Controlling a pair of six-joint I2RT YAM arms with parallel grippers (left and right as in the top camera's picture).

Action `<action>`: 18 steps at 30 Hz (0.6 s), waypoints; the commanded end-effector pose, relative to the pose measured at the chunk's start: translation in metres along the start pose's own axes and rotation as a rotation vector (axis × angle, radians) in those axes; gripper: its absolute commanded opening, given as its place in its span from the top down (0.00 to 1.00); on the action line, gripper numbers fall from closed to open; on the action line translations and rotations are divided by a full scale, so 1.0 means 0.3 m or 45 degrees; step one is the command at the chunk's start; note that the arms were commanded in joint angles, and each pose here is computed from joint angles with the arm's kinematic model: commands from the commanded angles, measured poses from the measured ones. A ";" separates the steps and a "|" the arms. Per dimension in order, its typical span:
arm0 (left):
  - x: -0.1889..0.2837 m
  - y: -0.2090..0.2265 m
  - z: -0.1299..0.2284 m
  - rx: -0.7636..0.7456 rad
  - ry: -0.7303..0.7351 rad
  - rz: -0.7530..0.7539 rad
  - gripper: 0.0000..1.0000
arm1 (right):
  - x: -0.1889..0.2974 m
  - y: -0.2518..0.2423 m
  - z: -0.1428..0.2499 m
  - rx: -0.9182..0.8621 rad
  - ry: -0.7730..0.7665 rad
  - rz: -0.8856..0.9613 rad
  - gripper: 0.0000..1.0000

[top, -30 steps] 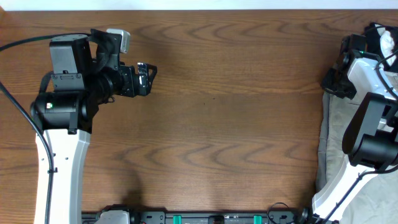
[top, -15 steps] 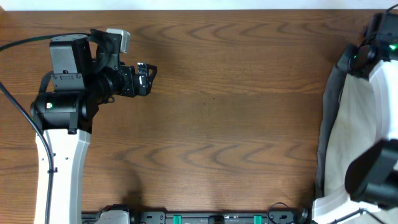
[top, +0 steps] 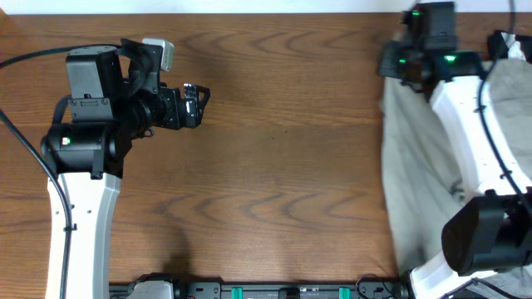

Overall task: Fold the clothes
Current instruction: 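Drag the khaki shorts leftward onto the table with the right gripper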

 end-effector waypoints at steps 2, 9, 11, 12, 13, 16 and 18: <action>0.013 -0.009 -0.022 -0.002 -0.028 0.018 0.07 | -0.035 0.164 0.069 0.121 0.033 -0.162 0.97; 0.013 -0.009 -0.022 -0.002 -0.028 0.018 0.06 | -0.153 0.385 0.245 0.281 0.126 -0.335 0.96; 0.013 -0.008 -0.022 -0.003 -0.029 0.017 0.06 | -0.181 0.433 0.296 0.318 0.158 -0.385 0.95; 0.013 -0.008 -0.022 -0.003 -0.029 0.017 0.04 | -0.196 0.452 0.324 0.349 0.170 -0.393 0.95; 0.013 -0.009 -0.022 -0.002 -0.028 0.017 0.02 | -0.201 0.460 0.335 0.360 0.170 -0.385 0.95; 0.013 -0.009 -0.019 0.001 -0.022 0.019 0.02 | -0.202 0.464 0.330 0.362 0.144 -0.374 0.71; 0.013 -0.009 -0.018 0.002 -0.020 0.019 0.01 | -0.193 0.443 0.289 0.340 0.104 -0.357 0.66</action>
Point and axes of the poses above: each gripper's point midway between its finger pads, its own x axis back along the fingers, its own y axis along the line the jaws close on, z = x × y, the point moved 8 cm from there along x, back along the fingers, and after that the axes turned 14 degrees about -x, right-handed, at the moved point
